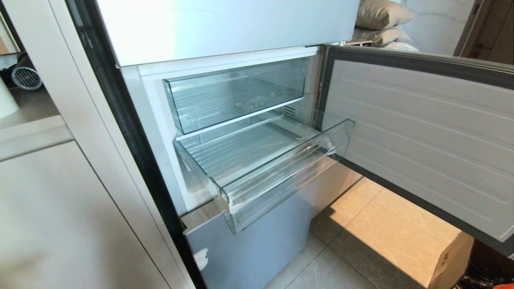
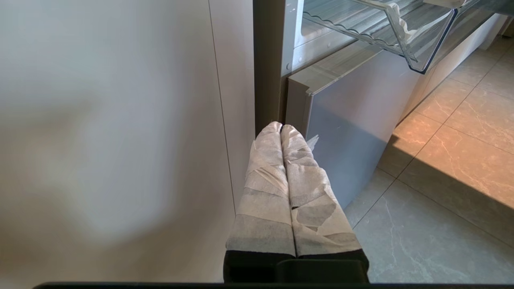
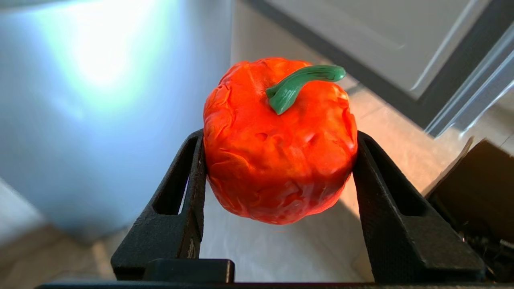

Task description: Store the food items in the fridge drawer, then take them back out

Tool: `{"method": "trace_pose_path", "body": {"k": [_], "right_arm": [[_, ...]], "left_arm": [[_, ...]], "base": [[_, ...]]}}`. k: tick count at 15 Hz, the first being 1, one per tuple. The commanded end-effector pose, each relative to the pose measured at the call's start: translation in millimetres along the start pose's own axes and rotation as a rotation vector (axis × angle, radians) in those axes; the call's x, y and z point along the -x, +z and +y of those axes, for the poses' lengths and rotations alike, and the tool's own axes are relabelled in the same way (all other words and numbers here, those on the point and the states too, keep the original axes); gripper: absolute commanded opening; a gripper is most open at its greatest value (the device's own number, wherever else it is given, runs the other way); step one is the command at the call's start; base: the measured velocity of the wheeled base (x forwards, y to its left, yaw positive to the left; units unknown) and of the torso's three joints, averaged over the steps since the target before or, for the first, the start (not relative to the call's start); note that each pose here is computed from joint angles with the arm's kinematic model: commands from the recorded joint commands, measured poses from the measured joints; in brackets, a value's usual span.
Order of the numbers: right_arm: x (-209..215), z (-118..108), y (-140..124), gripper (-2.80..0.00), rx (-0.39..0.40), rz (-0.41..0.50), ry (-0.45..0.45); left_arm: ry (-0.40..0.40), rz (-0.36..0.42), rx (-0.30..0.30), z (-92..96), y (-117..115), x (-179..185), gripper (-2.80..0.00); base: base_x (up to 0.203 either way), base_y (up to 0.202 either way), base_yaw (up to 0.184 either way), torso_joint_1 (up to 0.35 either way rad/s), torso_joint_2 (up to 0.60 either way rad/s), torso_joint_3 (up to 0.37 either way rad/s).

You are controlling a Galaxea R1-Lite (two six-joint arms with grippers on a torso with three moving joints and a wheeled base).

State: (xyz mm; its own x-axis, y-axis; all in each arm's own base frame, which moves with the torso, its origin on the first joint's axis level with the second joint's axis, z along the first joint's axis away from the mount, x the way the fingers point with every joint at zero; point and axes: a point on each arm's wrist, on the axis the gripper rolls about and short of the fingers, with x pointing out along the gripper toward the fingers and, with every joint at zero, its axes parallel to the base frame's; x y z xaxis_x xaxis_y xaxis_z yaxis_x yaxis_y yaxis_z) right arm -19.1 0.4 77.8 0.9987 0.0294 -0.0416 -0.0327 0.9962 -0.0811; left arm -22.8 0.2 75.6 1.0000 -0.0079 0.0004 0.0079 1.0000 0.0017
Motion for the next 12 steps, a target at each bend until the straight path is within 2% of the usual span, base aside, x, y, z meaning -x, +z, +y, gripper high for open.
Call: {"method": "trace_pose_path", "body": {"k": [1, 9, 12], "right_arm": [[3.5, 0.4, -3.0, -2.80, 0.033, -0.038, 0.002], [3.5, 0.4, -3.3, -2.80, 0.046, -0.036, -0.001], [3.5, 0.4, -3.3, -2.80, 0.041, -0.036, -0.001]], "left_arm": [[0.000, -0.001, 0.000, 0.0, 0.1, 0.0, -2.80], [0.000, -0.001, 0.000, 0.0, 0.1, 0.0, -2.80], [0.000, 0.002, 0.000, 0.0, 0.0, -0.1, -2.80]], "base": [[0.000, 0.000, 0.000, 0.000, 0.00, 0.000], [0.000, 0.000, 0.000, 0.000, 0.00, 0.000], [0.002, -0.006, 0.136, 0.004, 0.00, 0.002]]}}
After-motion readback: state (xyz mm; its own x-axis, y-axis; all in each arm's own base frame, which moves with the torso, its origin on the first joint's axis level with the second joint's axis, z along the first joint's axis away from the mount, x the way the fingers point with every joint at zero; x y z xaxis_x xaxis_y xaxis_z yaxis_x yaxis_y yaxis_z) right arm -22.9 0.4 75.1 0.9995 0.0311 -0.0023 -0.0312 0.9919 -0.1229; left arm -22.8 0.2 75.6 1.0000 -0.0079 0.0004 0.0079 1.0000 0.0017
